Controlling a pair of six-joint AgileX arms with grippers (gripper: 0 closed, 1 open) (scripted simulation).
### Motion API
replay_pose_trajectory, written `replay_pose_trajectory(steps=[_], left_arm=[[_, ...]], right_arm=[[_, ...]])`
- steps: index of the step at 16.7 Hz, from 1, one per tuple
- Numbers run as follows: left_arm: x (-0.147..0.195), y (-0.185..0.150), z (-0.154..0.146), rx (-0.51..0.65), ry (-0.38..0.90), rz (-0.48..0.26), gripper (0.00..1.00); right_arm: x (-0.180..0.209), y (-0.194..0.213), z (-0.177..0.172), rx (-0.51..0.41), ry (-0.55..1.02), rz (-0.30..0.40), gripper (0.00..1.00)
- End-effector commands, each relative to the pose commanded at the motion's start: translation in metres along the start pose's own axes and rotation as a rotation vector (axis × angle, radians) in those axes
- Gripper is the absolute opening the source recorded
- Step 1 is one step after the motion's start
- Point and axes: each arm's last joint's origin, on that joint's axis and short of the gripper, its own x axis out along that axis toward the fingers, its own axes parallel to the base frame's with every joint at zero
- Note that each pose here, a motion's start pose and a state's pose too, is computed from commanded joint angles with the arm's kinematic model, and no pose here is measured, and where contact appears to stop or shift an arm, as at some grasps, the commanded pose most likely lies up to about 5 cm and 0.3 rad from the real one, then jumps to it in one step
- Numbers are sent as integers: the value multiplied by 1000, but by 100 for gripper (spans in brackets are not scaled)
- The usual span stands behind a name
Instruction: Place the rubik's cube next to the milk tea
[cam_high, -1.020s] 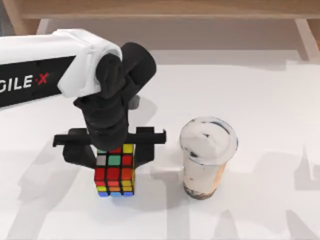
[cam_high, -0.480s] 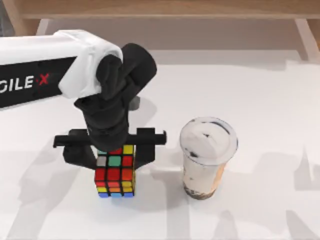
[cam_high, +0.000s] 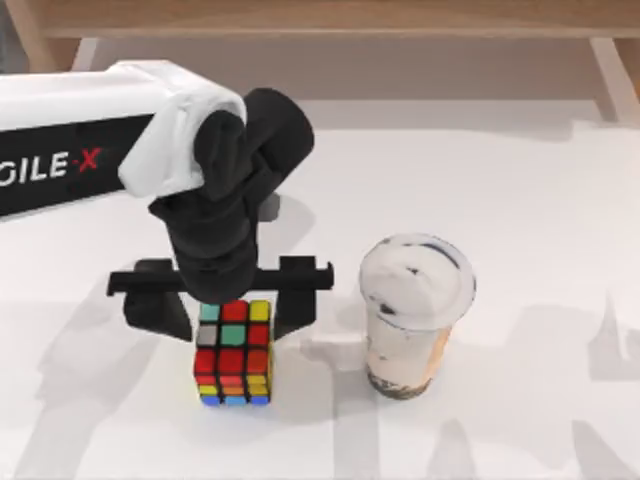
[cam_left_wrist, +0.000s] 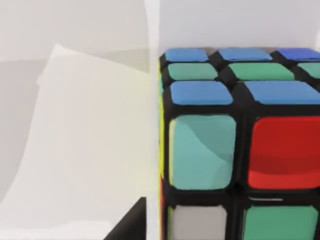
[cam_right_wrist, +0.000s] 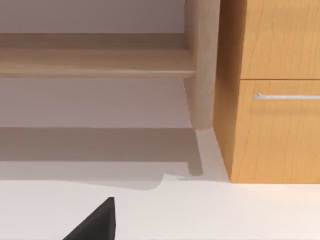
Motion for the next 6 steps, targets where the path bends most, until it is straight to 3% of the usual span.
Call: replay_pose_trajectory(steps=[6], left_arm=[[0, 0, 0, 0, 0, 0, 100]], right_arm=[[0, 0, 0, 0, 0, 0, 100]])
